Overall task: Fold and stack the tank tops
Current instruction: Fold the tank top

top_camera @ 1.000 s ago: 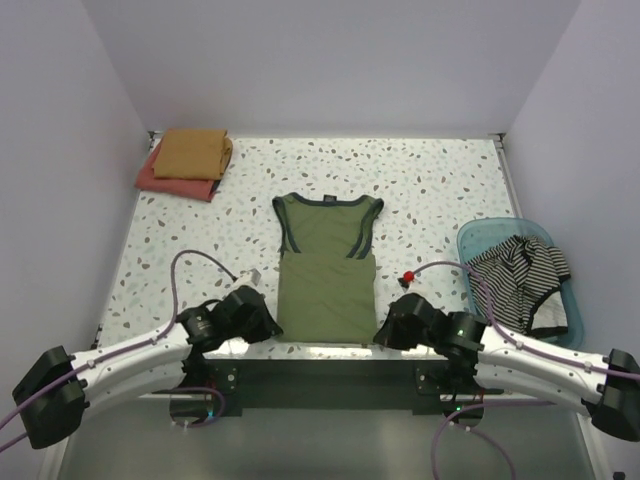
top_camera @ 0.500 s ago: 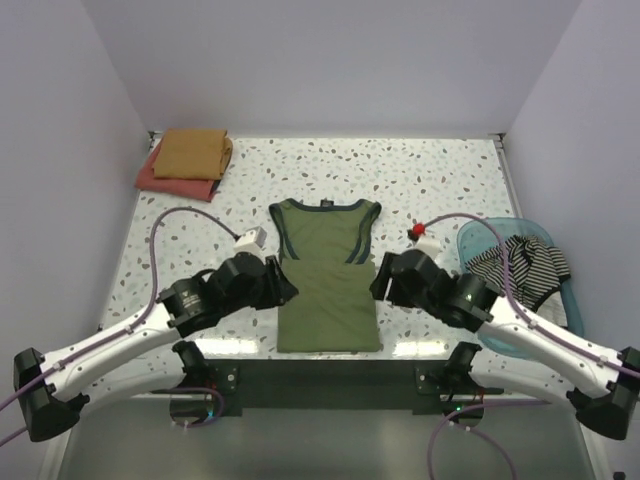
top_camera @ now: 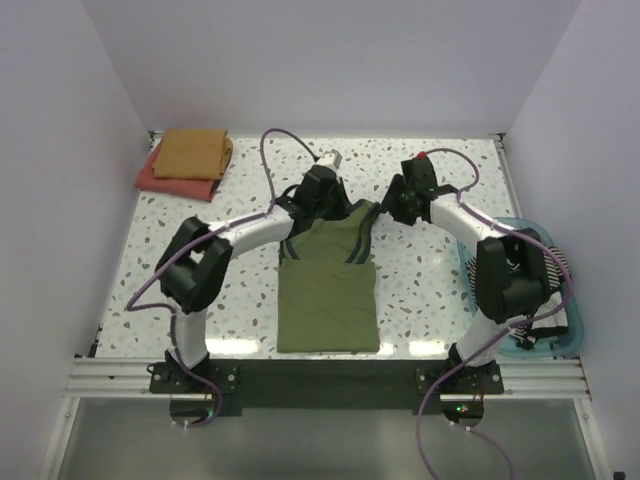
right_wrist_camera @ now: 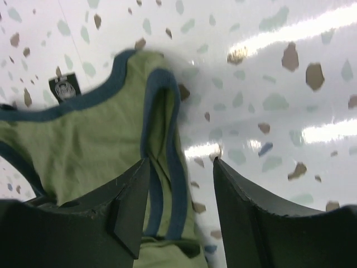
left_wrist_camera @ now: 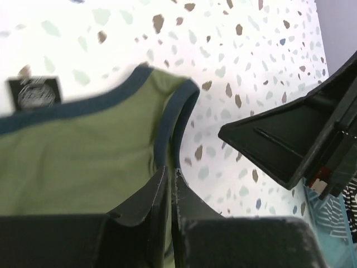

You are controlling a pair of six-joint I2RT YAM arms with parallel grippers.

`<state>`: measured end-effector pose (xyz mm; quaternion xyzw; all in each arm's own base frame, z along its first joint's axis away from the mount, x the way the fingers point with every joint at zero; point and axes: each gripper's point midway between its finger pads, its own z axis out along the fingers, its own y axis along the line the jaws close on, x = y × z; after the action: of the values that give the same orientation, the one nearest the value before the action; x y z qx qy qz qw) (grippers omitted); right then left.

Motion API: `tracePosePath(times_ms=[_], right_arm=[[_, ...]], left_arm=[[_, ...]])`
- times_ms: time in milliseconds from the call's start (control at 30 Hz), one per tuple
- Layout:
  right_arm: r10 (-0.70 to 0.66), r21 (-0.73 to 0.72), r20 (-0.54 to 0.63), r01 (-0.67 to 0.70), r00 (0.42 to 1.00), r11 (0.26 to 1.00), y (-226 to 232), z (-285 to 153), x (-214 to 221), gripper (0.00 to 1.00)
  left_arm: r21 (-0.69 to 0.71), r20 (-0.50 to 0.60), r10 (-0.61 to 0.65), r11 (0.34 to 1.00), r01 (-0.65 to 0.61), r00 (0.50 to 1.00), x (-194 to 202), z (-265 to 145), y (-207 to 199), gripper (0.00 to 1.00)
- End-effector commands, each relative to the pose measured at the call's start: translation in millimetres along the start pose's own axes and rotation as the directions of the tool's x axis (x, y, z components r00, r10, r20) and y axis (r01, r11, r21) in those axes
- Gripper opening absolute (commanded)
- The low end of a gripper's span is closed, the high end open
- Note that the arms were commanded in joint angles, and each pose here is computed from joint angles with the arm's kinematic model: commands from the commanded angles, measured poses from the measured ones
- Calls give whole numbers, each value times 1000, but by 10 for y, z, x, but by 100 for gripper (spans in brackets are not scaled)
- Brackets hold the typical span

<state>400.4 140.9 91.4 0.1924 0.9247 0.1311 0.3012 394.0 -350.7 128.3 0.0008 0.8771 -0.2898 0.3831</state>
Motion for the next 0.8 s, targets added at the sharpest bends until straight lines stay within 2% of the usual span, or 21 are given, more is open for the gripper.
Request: tracePosePath(times_ms=[0,67,100,200,333,567,667,700,767], right_arm=[[14,-142,86,-2,996,990,286,59,-514,53],[18,-126,98,-5,995,992,241,122,-627,53],[11,-115,84,-1,996,993,212,205,-605,53],[17,-132,74,-7,997,991,249,325,-605,53],[24,-131,60,-16,998,991,233,470,-567,53],[32,-148,35,-27,999,989,234,665,-478,53],[39,-159,26,-34,999,987,257,706,-463,47],[41,-158,25,-37,999,987,248,717,-463,39],[49,-160,20,-45,999,986,259,738,-451,28]], left_arm=[[116,73,52,991,-60,996,-317,450,-120,10],[141,86,26,989,-38,996,-436,611,-102,9],[147,44,22,989,-28,999,-296,756,-22,9],[185,16,10,983,-13,1000,-247,955,-10,9],[199,21,12,980,-16,1000,-250,1114,-5,11],[204,-37,-11,979,19,999,-13,1372,116,11],[184,-41,-17,983,24,999,26,1404,172,12],[177,-38,-18,984,25,999,26,1412,188,12],[174,-47,-19,984,27,999,66,1439,220,12]])
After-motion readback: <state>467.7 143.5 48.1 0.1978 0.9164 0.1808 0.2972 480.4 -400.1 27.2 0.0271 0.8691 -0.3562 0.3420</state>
